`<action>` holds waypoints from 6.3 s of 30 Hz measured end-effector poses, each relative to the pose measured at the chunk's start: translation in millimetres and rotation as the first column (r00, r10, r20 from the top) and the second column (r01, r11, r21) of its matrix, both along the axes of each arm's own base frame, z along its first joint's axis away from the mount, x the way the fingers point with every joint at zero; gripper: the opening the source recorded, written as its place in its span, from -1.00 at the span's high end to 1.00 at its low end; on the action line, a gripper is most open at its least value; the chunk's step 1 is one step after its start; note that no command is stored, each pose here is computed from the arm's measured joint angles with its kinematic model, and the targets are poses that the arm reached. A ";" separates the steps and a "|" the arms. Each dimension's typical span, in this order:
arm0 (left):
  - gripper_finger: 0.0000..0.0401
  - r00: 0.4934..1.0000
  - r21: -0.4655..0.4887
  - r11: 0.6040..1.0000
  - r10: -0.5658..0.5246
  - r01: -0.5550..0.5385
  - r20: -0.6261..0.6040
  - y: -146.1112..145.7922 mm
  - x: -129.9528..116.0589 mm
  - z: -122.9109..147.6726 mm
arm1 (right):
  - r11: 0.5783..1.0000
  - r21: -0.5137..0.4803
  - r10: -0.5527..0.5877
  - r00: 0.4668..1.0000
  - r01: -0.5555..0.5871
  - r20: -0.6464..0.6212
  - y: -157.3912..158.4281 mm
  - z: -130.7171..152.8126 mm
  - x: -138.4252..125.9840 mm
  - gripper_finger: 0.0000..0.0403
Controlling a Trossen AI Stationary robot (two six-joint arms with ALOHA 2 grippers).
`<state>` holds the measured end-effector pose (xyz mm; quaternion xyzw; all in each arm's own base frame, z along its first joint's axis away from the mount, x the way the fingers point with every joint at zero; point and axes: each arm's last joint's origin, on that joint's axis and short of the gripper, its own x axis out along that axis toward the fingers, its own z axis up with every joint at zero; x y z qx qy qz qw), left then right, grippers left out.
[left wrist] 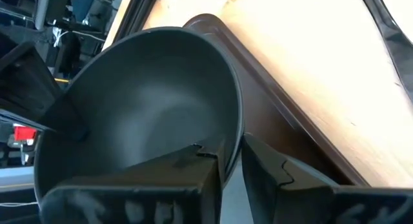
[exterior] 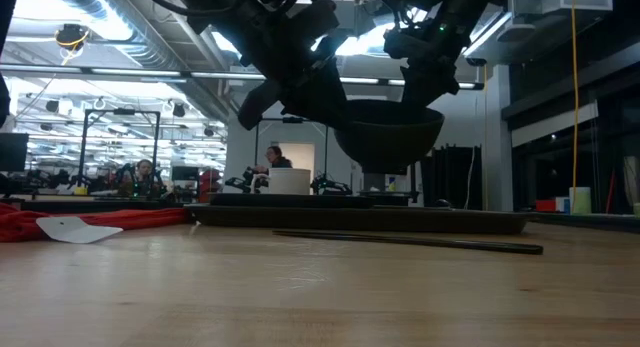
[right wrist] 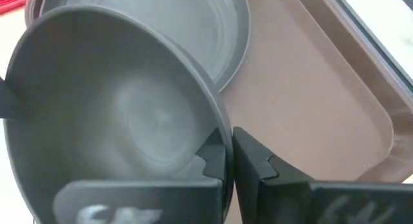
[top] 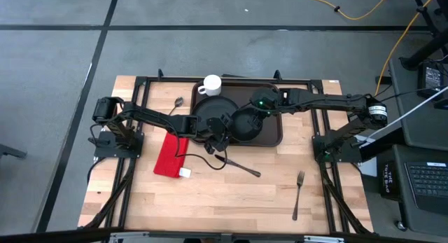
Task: Set up tray
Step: Put the black bowl on top of the black plate
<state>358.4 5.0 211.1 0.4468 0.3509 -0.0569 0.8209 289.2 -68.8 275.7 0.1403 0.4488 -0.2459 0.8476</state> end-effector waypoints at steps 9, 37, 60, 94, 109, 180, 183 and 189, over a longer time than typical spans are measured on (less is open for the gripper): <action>0.80 0.999 0.025 1.000 -0.017 0.018 -0.029 -0.7 -1.4 -1.7 | 1.000 0.022 0.004 1.000 -0.004 0.007 0.6 -0.1 0.2 0.93; 0.78 0.996 0.069 0.995 0.069 -0.065 -0.051 -0.2 -3.8 -4.2 | 0.999 0.036 -0.017 1.000 0.017 0.020 0.7 0.3 0.8 0.93; 0.52 0.999 0.094 0.995 0.034 -0.030 -0.042 0.2 -2.2 -3.2 | 0.999 0.038 -0.005 1.000 0.004 0.024 1.2 1.2 1.1 0.93; 0.99 0.986 0.094 0.995 -0.022 0.038 -0.167 8.5 -20.8 5.0 | 0.982 -0.123 0.157 0.978 -0.140 0.136 -0.3 18.9 7.4 0.43; 0.99 0.973 -0.174 0.976 0.091 -0.130 -0.214 37.0 -57.5 25.8 | 0.948 -0.283 0.206 0.960 -0.148 0.190 0.2 43.7 -10.2 0.96; 0.74 0.944 -0.296 0.913 0.207 -0.282 -0.258 84.1 -61.8 -31.6 | 0.852 -0.518 0.392 0.751 -0.079 0.531 3.8 -28.3 -8.7 0.97; 0.68 0.944 -0.297 0.913 0.207 -0.281 -0.258 83.9 -61.7 -31.5 | 0.852 -0.518 0.393 0.751 -0.079 0.531 3.8 -28.3 -8.7 0.97; 0.58 0.946 -0.309 0.907 0.217 -0.287 -0.240 81.6 -59.5 -30.5 | 0.852 -0.518 0.393 0.751 -0.079 0.531 3.8 -28.3 -8.7 0.97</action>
